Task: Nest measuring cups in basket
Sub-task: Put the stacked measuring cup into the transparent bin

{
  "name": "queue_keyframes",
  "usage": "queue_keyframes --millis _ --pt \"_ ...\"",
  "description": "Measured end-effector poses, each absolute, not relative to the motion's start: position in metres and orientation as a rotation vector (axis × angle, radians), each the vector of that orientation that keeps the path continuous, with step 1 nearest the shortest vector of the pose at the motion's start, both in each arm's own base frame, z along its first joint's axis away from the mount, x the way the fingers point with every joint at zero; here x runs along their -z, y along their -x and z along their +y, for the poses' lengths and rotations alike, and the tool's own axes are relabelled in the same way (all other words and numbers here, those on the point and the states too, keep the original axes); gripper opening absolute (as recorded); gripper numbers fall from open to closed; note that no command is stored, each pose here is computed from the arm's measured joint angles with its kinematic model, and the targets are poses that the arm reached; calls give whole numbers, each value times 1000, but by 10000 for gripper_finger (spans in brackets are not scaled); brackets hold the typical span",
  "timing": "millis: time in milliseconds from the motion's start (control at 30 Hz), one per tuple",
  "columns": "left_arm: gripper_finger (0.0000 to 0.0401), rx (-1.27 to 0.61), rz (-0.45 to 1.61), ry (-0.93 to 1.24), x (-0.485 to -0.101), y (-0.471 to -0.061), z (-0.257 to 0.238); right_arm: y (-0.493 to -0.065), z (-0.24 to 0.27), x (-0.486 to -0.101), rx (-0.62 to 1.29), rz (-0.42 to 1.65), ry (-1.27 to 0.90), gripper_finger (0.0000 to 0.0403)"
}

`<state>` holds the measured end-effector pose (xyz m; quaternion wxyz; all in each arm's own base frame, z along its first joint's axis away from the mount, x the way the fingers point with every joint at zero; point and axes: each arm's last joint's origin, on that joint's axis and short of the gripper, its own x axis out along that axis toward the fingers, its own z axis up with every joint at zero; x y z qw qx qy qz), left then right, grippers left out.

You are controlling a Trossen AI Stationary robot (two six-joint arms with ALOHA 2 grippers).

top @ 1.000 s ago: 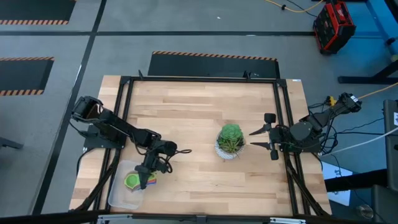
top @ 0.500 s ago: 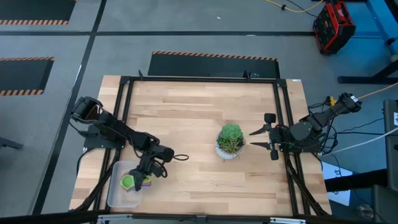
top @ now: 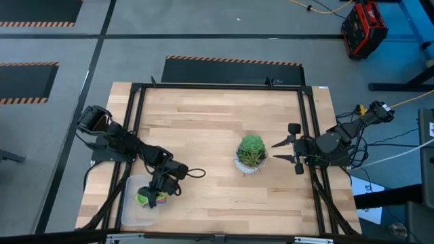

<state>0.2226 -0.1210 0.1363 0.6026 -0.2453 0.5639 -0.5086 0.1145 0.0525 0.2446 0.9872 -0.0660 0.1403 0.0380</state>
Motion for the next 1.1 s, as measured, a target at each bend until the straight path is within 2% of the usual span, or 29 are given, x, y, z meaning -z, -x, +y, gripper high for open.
queue_keyframes --millis 367,1100 --pt "95 1088 1313 529 -135 -224 -121 -115 53 -245 -77 282 132 173" --pt "96 1080 1314 539 -135 -225 -121 -115 53 -245 -77 281 132 173"
